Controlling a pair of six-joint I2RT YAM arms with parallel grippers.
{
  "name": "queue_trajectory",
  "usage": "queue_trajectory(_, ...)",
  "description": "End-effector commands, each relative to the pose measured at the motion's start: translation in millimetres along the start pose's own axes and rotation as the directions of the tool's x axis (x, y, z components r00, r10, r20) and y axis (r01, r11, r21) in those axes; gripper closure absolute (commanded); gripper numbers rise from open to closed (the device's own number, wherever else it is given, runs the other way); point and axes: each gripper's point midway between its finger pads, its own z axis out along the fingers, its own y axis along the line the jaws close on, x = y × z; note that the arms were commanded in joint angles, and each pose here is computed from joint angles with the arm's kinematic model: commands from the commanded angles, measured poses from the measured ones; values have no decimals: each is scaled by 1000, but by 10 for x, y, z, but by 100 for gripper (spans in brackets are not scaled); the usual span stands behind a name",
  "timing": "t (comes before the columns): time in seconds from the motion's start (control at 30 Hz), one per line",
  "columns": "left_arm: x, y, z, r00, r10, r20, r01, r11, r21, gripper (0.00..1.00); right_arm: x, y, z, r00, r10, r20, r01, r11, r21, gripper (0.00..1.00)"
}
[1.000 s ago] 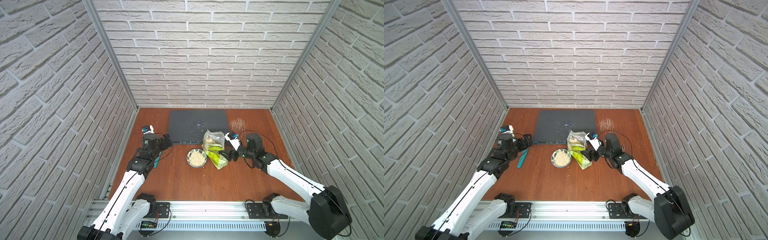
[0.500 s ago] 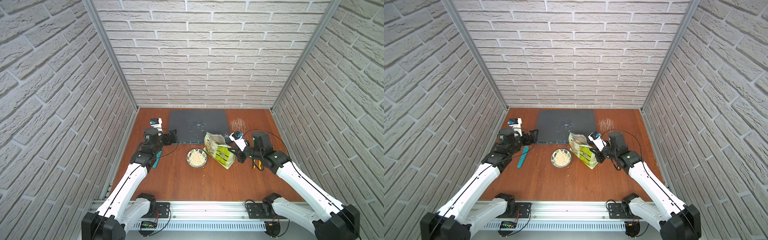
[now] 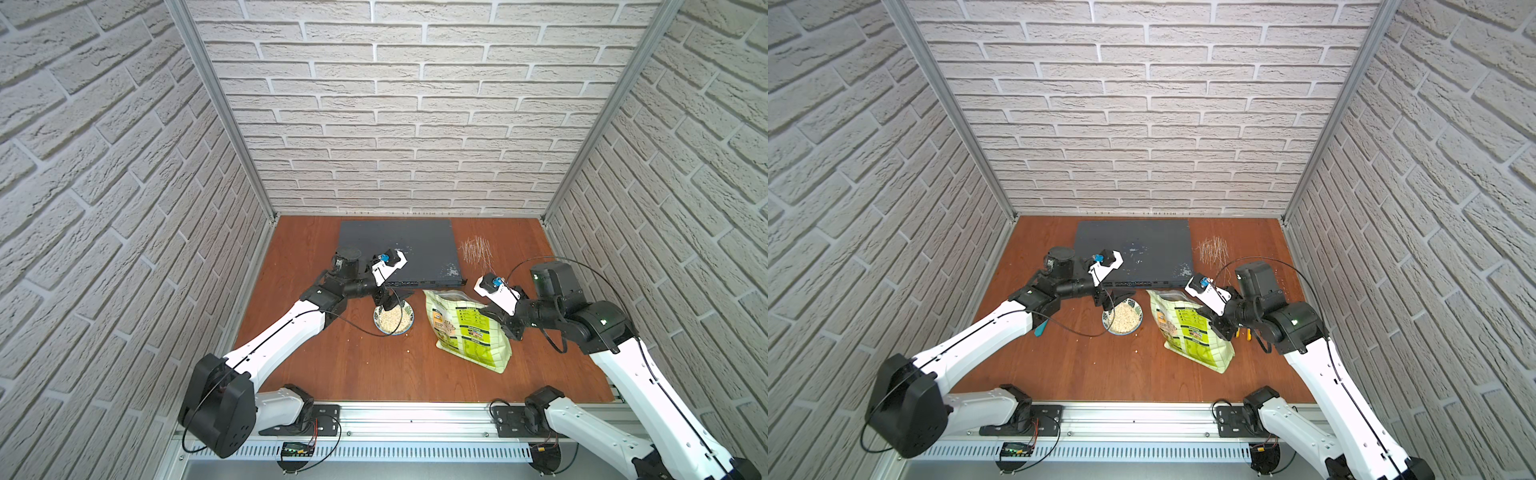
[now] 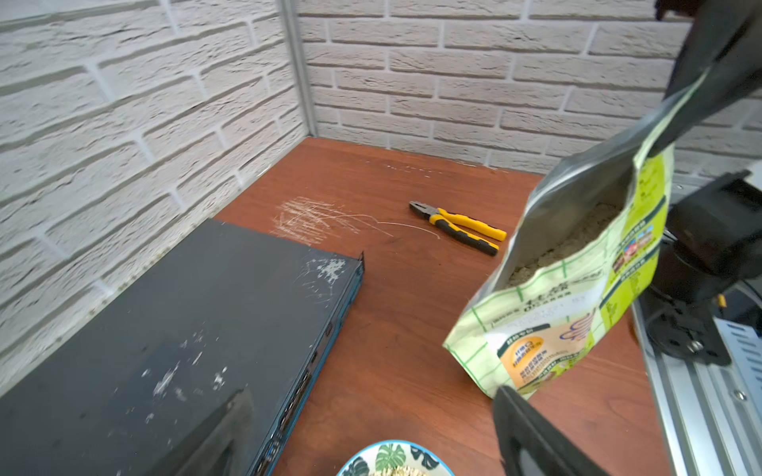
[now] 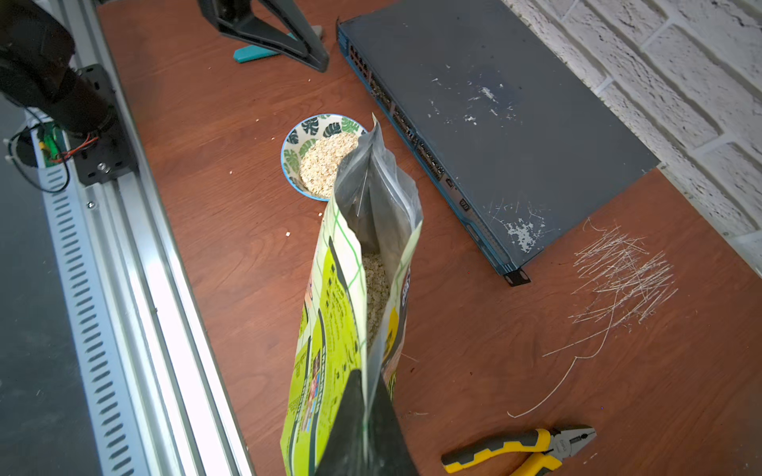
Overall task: Pour the oats into the breakfast bowl
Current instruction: Pick up the oats bag from the center of the board, then place the oats bag at the center of the board.
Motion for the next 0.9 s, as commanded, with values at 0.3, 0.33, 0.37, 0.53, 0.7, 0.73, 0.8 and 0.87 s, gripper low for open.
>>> queue_trajectory(0.3, -144, -799, 211, 991, 106, 78, -127, 926, 354, 10, -462, 108, -243, 970, -148, 195, 156, 988, -22, 97)
queue_trajectory(0.33, -145, -799, 248, 991, 108, 75, -128, 925, 357, 11, -477, 115, -242, 968, -152, 202, 160, 987, -27, 96)
queue_trajectory(0.37, -140, -804, 293, 992, 110, 69, -127, 924, 360, 12, -494, 122, -241, 965, -155, 210, 165, 986, -31, 97)
queue_trajectory(0.53, -73, -729, 476, 993, 117, 27, -119, 934, 337, 21, -524, 142, -204, 958, -166, 233, 182, 982, -48, 96)
queue_trajectory(0.7, -30, -775, 373, 994, 106, -29, -90, 936, 341, 60, -433, -39, -70, 977, -132, 166, 132, 991, 9, 96)
queue_trajectory(0.73, -6, -786, 333, 994, 100, -50, -78, 939, 334, 73, -414, -91, -37, 980, -122, 154, 119, 993, 28, 96)
queue_trajectory(0.8, 53, -792, 258, 992, 90, -85, -60, 950, 308, 94, -360, -170, 40, 987, -97, 131, 91, 994, 54, 96)
queue_trajectory(0.87, 100, -786, 162, 991, 77, -107, -47, 964, 262, 100, -289, -252, 124, 992, -73, 102, 65, 995, 81, 97)
